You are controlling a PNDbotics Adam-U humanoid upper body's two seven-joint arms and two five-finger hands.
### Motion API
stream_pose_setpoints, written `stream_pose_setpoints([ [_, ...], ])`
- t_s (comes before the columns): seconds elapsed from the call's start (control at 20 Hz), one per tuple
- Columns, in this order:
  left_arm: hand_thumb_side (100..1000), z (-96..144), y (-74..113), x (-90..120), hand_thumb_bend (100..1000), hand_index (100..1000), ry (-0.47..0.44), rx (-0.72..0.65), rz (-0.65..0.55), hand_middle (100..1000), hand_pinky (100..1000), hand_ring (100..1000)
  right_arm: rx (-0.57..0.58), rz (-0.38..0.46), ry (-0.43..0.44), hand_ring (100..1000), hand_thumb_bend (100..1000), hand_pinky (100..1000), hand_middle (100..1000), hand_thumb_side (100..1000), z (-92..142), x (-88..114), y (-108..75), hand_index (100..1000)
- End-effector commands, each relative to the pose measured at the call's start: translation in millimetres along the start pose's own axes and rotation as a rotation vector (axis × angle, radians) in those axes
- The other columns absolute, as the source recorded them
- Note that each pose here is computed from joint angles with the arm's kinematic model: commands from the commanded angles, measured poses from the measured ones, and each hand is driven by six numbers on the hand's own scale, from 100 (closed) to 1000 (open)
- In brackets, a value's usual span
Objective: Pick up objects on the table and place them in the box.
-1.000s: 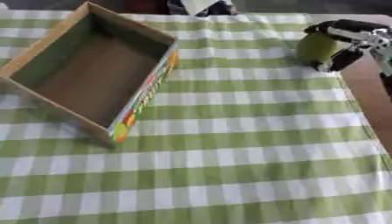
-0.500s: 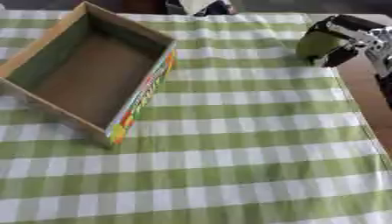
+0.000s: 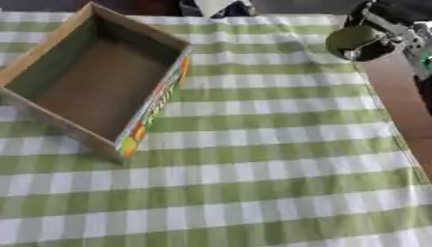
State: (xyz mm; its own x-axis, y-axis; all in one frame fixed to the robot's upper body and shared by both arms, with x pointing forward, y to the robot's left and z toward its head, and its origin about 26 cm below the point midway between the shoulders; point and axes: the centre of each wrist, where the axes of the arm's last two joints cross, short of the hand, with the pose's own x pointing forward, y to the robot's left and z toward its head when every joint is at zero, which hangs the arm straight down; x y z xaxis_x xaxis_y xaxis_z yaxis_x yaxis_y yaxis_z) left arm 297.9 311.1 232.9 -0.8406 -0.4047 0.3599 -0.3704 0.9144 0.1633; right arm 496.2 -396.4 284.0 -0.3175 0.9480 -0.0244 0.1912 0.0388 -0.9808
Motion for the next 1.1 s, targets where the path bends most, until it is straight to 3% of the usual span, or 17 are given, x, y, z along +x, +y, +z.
stream_pose_setpoints([
  [0.05,616,-5.7,3.9,4.6,100,737,-0.026,-0.002,-0.006,611,659,675,-0.09,0.038,-0.022,685,209,712,547,100,3.3,-6.6,-31.8,520],
  [0.3,622,-4.5,4.8,4.3,100,737,-0.022,0.0,-0.008,611,659,675,-0.151,0.061,-0.102,680,203,704,548,100,4.3,-4.1,-55.1,524],
  [0.35,617,-4.2,5.0,4.2,100,737,-0.02,0.0,-0.009,611,659,675,-0.158,0.071,-0.126,677,258,700,547,100,4.5,-3.1,-61.1,524],
  [0.8,619,-2.2,6.3,3.5,100,738,-0.009,0.005,-0.011,609,659,674,-0.185,0.151,-0.323,671,397,678,582,100,-1.7,20.3,-94.2,566],
  [0.85,619,-2.2,6.2,3.5,100,738,-0.009,0.005,-0.011,609,659,674,-0.187,0.164,-0.342,680,418,675,584,128,-3.1,24.6,-97.3,569],
  [0.9,619,-2.2,6.2,3.5,100,738,-0.009,0.005,-0.011,608,659,674,-0.194,0.178,-0.355,690,437,676,582,238,-4.4,29.0,-100.6,564],
  [0.95,619,-2.3,6.2,3.5,100,739,-0.009,0.005,-0.01,608,659,674,-0.207,0.191,-0.365,691,441,676,582,269,-5.6,33.3,-103.4,563],
  [1.1,619,-2.3,6.2,3.5,100,739,-0.009,0.005,-0.01,608,659,674,-0.225,0.209,-0.37,693,441,676,582,269,-7.5,39.0,-104.8,563],
])
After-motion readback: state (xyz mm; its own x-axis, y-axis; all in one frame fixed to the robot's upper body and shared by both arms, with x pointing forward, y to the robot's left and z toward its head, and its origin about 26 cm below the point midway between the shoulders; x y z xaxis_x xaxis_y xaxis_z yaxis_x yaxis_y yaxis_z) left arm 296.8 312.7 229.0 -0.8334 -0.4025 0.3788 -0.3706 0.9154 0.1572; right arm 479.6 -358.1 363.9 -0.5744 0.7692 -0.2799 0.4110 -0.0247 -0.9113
